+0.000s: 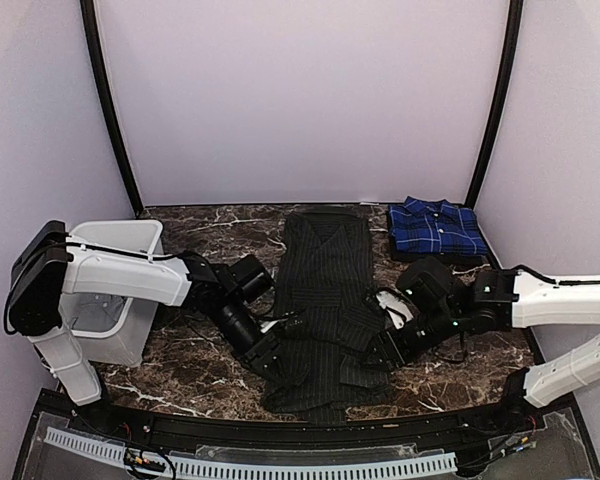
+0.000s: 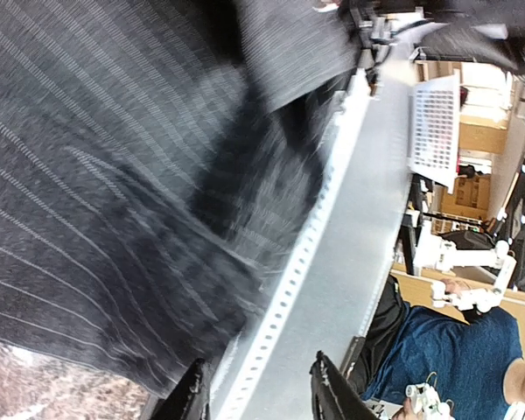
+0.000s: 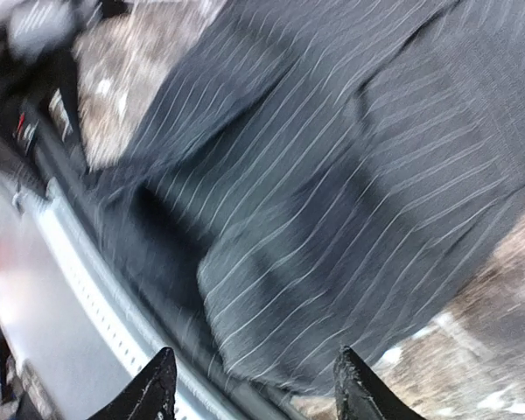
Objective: Fold and stack the long sleeve shirts
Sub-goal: Flatten out the crumpled shirt at the center of the board.
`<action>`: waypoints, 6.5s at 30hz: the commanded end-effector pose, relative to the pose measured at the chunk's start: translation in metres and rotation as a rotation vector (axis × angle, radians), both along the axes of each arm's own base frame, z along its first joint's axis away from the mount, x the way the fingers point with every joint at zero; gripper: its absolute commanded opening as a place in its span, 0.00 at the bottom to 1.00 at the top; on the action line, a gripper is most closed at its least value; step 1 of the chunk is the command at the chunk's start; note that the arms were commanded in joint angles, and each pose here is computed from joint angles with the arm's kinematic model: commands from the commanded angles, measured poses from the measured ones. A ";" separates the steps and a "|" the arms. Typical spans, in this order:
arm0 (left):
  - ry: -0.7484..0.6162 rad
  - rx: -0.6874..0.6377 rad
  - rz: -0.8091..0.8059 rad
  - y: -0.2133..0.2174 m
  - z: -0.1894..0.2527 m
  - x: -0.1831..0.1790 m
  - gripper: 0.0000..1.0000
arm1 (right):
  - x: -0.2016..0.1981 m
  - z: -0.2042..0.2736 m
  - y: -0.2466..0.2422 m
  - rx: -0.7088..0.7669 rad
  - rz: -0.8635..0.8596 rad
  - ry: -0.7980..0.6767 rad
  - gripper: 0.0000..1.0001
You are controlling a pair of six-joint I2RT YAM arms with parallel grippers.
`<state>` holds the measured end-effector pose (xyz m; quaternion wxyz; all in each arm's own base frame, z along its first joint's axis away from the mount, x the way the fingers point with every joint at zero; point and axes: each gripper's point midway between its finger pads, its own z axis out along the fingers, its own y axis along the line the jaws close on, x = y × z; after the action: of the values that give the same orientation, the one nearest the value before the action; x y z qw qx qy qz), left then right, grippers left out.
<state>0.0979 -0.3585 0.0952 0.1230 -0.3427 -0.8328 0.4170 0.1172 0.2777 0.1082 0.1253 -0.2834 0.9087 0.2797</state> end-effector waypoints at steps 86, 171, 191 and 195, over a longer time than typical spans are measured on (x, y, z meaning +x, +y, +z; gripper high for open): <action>-0.482 0.306 0.492 -0.033 -0.041 0.254 0.27 | 0.170 -0.076 -0.025 -0.216 -0.518 -0.135 0.41; -0.528 0.263 0.559 -0.034 -0.025 0.268 0.25 | 0.178 -0.029 -0.017 -0.179 -0.536 -0.200 0.04; -0.533 0.321 0.585 -0.028 -0.046 0.276 0.38 | 0.175 -0.033 -0.017 -0.185 -0.527 -0.191 0.04; -0.523 0.324 0.579 -0.028 -0.049 0.274 0.39 | 0.175 -0.032 -0.015 -0.179 -0.526 -0.190 0.04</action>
<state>0.3720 -0.3817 0.0435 -0.1660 -0.1640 -0.9543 0.1866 0.2892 0.2559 0.0611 0.2346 -0.0723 0.9625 0.1157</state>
